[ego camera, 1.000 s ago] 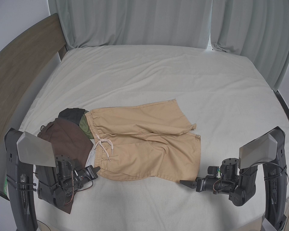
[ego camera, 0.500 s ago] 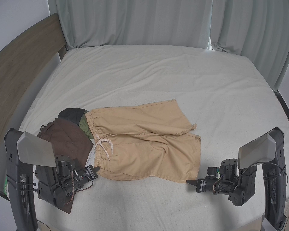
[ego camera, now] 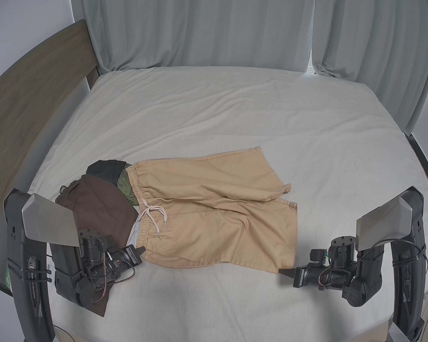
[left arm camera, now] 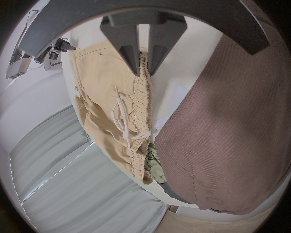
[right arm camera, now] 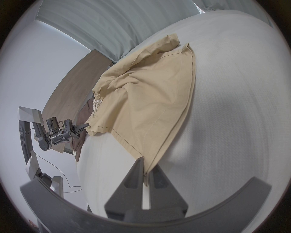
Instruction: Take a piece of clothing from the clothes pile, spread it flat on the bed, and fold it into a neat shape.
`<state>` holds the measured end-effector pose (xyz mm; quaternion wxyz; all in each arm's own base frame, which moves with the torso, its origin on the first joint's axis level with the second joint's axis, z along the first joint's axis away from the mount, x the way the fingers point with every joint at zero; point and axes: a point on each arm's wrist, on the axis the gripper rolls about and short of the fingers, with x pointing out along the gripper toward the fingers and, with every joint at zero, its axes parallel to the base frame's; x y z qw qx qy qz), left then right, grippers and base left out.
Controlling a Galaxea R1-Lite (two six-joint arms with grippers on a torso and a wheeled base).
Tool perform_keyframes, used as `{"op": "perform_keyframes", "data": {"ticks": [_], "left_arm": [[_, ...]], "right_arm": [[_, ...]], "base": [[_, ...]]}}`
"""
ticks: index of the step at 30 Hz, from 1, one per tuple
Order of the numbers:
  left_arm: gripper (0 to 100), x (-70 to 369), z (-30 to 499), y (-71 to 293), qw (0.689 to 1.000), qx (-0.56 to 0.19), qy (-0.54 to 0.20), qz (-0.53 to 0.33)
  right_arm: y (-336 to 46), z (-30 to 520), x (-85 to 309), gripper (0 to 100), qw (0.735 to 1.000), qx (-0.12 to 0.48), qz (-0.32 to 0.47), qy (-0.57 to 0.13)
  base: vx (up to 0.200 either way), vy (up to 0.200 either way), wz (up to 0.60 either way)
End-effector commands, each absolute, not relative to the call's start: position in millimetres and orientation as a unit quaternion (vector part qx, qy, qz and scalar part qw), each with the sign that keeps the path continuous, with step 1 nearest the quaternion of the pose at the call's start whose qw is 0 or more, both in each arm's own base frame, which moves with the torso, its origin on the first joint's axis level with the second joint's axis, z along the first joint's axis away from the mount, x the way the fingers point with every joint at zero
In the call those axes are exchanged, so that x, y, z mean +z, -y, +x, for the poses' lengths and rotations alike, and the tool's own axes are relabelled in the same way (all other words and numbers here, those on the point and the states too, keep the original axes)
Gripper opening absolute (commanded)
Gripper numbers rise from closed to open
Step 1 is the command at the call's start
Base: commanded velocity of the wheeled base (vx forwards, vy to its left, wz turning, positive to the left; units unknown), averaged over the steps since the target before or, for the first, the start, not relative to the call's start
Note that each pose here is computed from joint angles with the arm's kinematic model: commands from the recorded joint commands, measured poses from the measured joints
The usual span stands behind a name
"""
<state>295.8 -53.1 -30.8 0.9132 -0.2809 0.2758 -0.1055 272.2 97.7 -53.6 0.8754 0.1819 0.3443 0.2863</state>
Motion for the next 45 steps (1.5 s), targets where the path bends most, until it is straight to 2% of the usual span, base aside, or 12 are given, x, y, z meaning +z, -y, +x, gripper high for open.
{"op": "perform_keyframes", "data": {"ticks": [1,9,18,31,45], "left_arm": [[0,-22,291,49,0.913,-0.107,-0.272,-0.283],[0,-2,267,45,0.913,-0.113,-0.275,-0.281],[0,-3,249,36,0.911,-0.098,-0.299,-0.266],[0,-4,213,34,0.902,-0.098,-0.349,-0.233],[0,-7,211,40,0.901,-0.117,-0.361,-0.213]], "right_arm": [[-94,267,-44,0,0.877,0.285,0.182,-0.340],[-78,248,-34,0,0.873,0.269,0.190,-0.359],[-75,238,-22,0,0.875,0.271,0.187,-0.355],[-55,213,-22,0,0.871,0.258,0.160,-0.385],[-51,206,-22,0,0.871,0.260,0.142,-0.392]], "base": [[0.000,0.000,0.00],[0.000,0.000,0.00],[0.000,0.000,0.00],[0.000,0.000,0.00],[0.000,0.000,0.00]]}}
